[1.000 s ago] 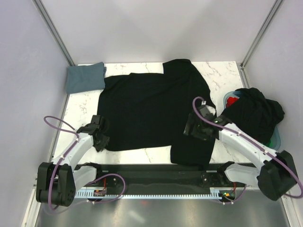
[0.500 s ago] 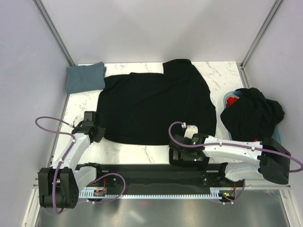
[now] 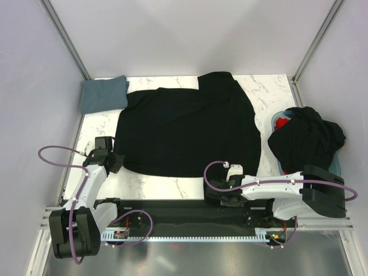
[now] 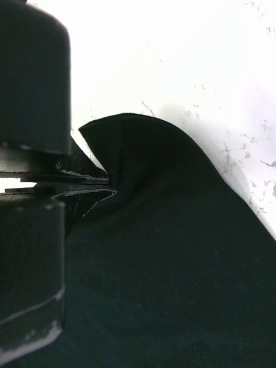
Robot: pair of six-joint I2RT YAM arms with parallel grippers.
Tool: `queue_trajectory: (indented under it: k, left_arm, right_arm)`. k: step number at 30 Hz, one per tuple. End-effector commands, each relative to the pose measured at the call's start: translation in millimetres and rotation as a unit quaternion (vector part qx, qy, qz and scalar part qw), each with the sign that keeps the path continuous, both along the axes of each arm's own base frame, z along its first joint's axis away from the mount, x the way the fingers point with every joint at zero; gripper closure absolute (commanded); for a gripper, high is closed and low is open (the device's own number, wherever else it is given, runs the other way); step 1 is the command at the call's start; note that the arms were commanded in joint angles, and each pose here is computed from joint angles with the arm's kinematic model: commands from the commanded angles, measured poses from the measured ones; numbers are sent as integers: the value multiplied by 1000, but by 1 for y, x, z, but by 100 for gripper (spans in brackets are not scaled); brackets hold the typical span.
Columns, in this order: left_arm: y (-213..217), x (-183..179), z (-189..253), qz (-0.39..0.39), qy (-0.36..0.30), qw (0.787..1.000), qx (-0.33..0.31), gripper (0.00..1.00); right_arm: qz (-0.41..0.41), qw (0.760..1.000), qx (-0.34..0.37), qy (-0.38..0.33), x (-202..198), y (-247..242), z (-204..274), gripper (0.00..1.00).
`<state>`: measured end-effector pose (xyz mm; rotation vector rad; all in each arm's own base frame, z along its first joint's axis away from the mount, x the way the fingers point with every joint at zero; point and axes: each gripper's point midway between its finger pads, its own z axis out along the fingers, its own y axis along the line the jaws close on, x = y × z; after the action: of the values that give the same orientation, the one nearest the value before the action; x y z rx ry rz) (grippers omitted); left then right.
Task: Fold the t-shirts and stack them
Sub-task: Fold the tshirt
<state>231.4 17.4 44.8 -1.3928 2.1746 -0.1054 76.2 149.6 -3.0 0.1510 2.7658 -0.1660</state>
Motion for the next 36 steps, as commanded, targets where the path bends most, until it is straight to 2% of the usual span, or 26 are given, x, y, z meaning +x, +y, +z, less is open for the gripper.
queue_trajectory:
  k: [1,2,10,16,18,22,24,30,36]
  left_arm:
    - [0,4,4,-21,-18,1000,9,98]
    - [0,3,4,-23,-19,1000,7,98]
    - [-4,3,7,-29,-30,999,1,98]
    - [-11,4,15,-53,-45,998,-10,98]
    - [-16,6,25,-73,-62,995,-12,98]
    - [-24,16,58,-112,-114,987,-10,98]
    - [-28,17,69,-129,-128,983,-10,98]
    - [-24,31,102,-155,-147,977,19,98]
    - [-22,60,112,-171,-126,977,19,98]
  right_arm:
    - [-16,998,7,-58,23,9,3,53]
    - [-12,998,9,-61,24,10,4,61]
    - [-15,994,29,-106,52,4,30,100]
    - [-16,992,54,-111,60,9,59,100]
    - [-13,994,46,-103,56,6,66,100]
    - [-6,989,71,-128,66,17,104,100]
    - [-1,988,60,-142,72,14,120,100]
    - [-4,983,53,-178,108,18,169,100]
    - [-17,978,24,-205,160,7,203,100]
